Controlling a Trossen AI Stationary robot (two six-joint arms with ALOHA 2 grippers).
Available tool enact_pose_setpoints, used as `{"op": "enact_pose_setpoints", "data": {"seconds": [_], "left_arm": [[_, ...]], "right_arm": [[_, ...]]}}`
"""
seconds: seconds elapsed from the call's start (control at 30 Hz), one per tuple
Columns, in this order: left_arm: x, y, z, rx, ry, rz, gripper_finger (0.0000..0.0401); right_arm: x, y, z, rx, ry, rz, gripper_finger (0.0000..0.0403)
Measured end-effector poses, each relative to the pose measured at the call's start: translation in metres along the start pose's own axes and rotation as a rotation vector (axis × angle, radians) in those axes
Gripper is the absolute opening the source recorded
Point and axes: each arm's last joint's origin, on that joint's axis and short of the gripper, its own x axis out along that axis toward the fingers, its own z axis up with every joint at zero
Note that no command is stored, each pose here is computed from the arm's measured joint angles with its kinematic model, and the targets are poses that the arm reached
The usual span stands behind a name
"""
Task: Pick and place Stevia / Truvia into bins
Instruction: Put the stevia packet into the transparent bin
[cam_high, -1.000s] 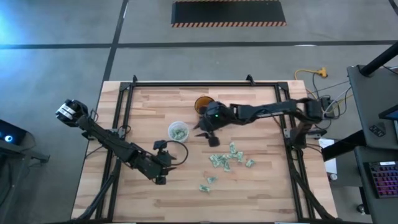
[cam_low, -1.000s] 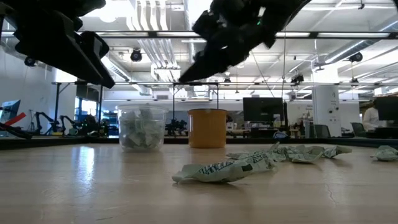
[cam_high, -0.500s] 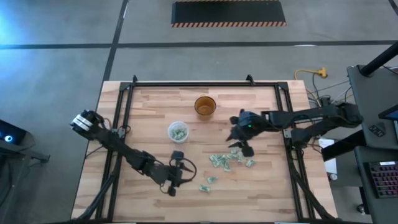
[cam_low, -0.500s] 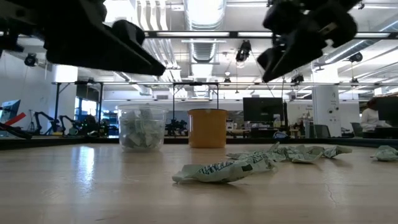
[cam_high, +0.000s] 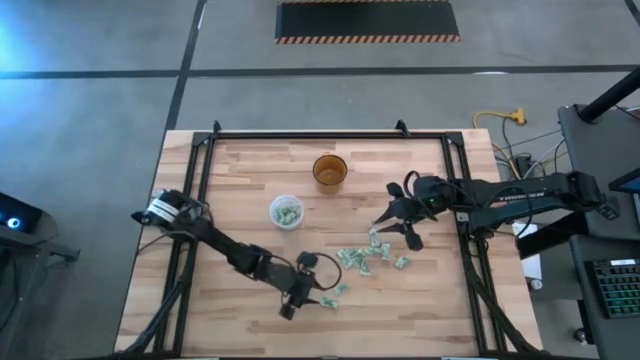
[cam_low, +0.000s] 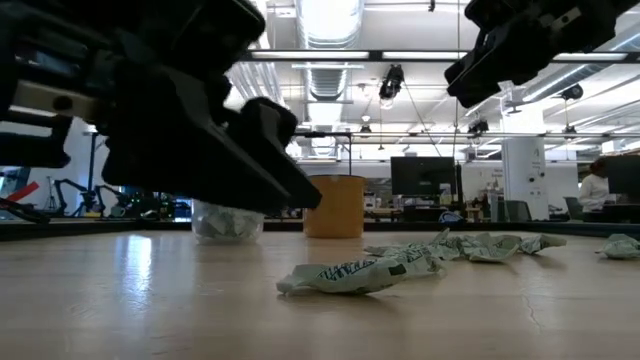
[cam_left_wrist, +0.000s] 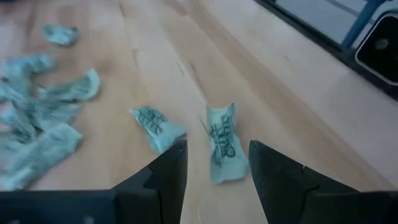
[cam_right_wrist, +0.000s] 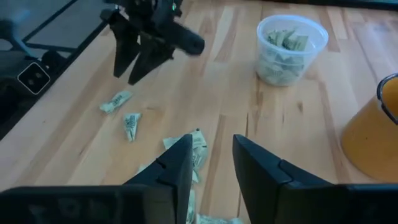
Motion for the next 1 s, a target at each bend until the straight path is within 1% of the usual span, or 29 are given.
{"op": "enact_pose_setpoints", "data": {"seconds": [0.1,0.5,0.8,0.9,1.0], "left_arm": [[0.006,0.002,-0.003,-0.015,0.014,-0.031,0.0155],[0.019,0.006,-0.011,-0.028,0.050,-0.047,0.0151],[0.026,0.011,-0.012,-0.056,0.083,-0.072,0.0102],[0.026,0.011,-0.012,-0.056,0.089,-0.071,0.0077],[0.025,0.011,-0.012,-0.040,0.088,-0.071,0.0044]], "right_arm": [[0.001,0.000,-0.001,0.000,0.000,0.000,0.0100],[0.003,-0.001,-0.001,-0.003,0.005,0.001,0.0083],[0.004,-0.001,-0.001,-0.003,0.007,0.001,0.0074],[0.004,-0.001,-0.001,-0.006,0.008,0.001,0.0072],[0.004,-0.001,-0.001,-0.008,0.009,0.001,0.0074]]}}
